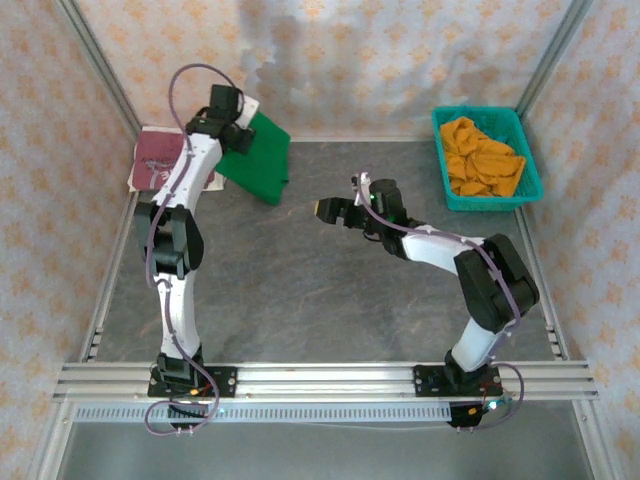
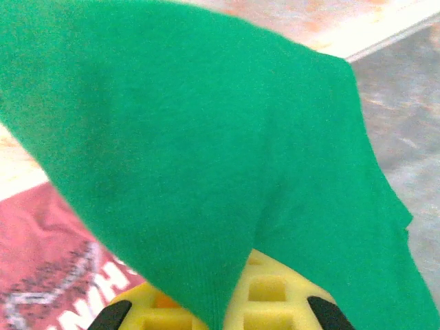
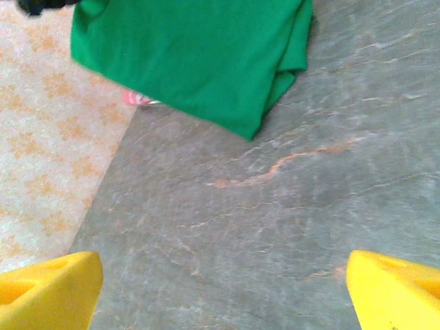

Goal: Fold and stack the t-shirts

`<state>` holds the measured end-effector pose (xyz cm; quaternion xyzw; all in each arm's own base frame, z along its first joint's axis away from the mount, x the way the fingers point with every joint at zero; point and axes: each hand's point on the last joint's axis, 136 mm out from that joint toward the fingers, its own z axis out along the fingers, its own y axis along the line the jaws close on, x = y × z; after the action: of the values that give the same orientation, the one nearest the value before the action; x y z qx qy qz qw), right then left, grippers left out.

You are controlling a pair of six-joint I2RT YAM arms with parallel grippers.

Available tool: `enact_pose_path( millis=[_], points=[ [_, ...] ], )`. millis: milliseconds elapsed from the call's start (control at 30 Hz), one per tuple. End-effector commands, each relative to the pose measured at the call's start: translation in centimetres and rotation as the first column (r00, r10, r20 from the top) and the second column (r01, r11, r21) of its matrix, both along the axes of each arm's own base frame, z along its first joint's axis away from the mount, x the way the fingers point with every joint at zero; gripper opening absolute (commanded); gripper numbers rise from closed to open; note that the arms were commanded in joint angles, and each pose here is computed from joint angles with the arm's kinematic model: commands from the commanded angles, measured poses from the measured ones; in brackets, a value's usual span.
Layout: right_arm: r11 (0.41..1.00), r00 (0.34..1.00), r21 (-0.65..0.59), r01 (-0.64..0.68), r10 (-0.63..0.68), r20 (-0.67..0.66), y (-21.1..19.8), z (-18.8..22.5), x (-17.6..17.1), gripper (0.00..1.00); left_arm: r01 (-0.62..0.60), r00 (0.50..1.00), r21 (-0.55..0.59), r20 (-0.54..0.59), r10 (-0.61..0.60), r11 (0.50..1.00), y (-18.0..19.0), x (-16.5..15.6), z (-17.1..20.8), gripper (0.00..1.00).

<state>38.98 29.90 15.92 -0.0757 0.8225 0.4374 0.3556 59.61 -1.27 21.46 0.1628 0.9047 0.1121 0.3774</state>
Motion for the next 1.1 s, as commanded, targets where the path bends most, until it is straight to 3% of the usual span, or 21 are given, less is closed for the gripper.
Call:
enact_pose_path(
  millis=[0,267,500,867,1067],
  points=[
    [0.997,0.996,0.029,-0.071,0.069,0.062,2.1,2.4,-0.1,0.92,0.062,0.998,0.042,0.014,-0.062,0.997,2.9,0.8,2.2,0.00],
    [0.997,0.997,0.033,-0.074,0.073,0.031,2.9,3.2,0.0,0.93,0.036,0.993,-0.043,0.111,-0.031,0.998,8.4,3.5,3.8,0.00],
    [0.999,0.999,0.005,-0.049,0.049,0.000,2.5,3.1,0.1,0.93,0.009,0.982,-0.194,0.184,0.027,0.981,12.7,4.4,4.6,0.00],
    [0.999,0.999,-0.010,-0.034,0.035,0.010,2.1,4.0,-0.1,0.93,-0.091,0.984,-0.173,0.134,0.115,0.981,18.3,4.4,0.5,0.00],
    [0.999,0.999,-0.029,-0.026,0.027,0.032,1.6,4.8,-0.3,0.93,-0.232,0.956,-0.140,0.148,0.252,0.963,23.2,4.3,-0.8,0.00]
  ],
)
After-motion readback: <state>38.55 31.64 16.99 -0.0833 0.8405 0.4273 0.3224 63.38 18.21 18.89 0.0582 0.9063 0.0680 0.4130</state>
